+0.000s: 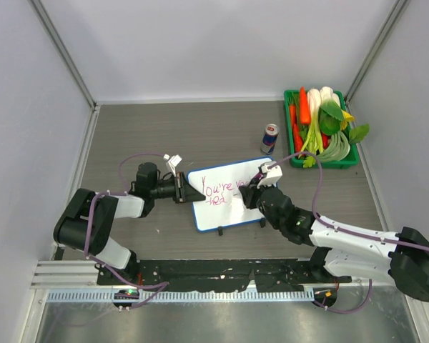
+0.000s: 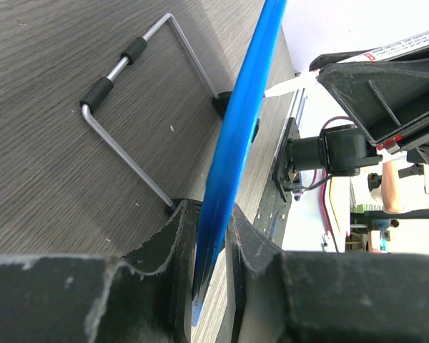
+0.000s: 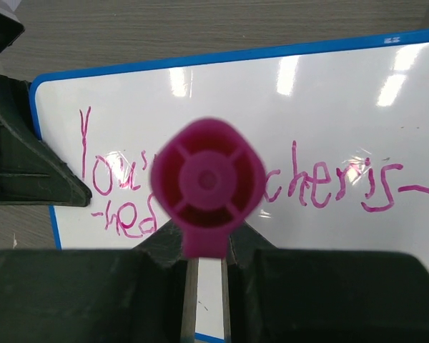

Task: Write a sentence on the whiteboard

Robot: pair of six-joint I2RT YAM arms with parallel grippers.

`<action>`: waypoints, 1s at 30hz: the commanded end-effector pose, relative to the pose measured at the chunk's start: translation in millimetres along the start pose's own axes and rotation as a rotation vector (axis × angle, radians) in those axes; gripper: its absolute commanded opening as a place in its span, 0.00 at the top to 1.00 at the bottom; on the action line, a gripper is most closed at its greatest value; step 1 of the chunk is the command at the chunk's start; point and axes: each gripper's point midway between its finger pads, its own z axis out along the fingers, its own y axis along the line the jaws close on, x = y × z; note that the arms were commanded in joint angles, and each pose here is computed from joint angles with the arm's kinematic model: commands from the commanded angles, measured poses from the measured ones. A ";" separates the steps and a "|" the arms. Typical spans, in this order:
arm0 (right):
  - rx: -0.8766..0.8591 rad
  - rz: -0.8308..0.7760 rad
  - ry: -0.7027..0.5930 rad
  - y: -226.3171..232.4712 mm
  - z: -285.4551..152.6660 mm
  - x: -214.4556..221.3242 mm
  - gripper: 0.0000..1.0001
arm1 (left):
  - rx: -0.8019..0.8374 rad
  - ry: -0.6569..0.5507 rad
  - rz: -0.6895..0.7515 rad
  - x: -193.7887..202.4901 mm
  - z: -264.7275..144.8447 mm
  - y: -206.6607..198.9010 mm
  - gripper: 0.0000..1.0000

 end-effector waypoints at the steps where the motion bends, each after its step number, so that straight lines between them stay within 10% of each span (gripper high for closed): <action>1: 0.094 -0.004 -0.025 -21.5 -4.8 -1.5 0.99 | -0.079 0.019 -0.066 16.6 -1.4 21.5 1.00; 30: 0.008 0.102 -0.111 9.3 0.8 -38.2 0.99 | -0.064 0.021 -0.073 18.0 -1.2 19.6 1.00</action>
